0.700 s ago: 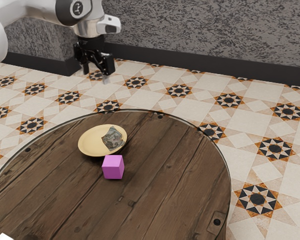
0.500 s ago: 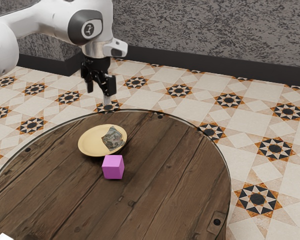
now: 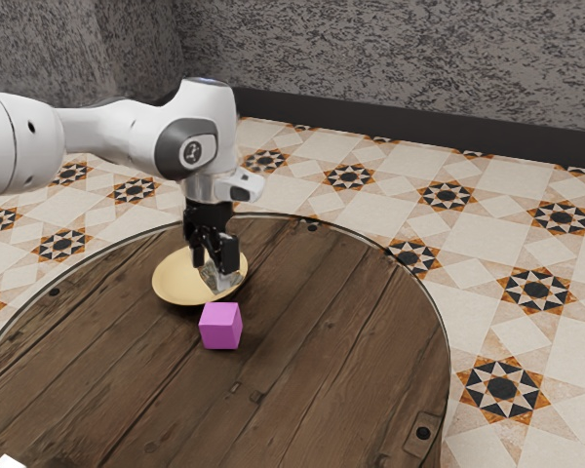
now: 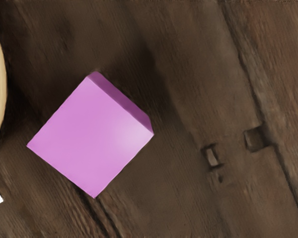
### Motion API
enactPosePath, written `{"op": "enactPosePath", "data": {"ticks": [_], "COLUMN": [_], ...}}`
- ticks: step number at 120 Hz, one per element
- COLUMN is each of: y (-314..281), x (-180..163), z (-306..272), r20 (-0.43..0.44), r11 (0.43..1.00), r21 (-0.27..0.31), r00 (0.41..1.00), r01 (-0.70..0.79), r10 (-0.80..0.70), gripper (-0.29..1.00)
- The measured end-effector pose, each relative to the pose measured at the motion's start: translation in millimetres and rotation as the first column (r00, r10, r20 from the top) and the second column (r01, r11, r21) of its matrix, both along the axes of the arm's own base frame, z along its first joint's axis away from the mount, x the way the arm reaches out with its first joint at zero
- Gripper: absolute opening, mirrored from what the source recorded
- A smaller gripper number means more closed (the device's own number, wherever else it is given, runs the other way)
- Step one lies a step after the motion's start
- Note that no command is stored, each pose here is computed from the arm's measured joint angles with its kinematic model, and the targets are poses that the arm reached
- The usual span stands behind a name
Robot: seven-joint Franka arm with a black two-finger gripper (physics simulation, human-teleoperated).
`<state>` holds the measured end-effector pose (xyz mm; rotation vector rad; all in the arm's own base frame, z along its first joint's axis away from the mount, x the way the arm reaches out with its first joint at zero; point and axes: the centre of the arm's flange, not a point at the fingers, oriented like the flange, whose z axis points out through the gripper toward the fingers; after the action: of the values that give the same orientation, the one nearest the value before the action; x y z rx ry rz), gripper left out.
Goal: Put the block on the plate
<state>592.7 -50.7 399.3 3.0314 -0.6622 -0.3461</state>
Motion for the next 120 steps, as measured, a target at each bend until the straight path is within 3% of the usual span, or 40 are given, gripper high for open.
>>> {"op": "enactPosePath", "data": {"ticks": [22,47,81,120], "y": [3,28,56,61], "x": [-18,-10,-2,0], "z": [-37,-62,-104,-139], "r20": [0.065,0.131,0.105,0.075], "r11": [0.993,0.952,0.872,0.829], "r21": [-0.076,-0.144,-0.173,-0.155], "r00": [0.993,0.948,0.872,0.83], "r01": [-0.089,-0.271,-0.458,-0.538], "r10": [0.094,0.29,0.479,0.553], "gripper": [0.7,0.7,0.7,0.7]}}
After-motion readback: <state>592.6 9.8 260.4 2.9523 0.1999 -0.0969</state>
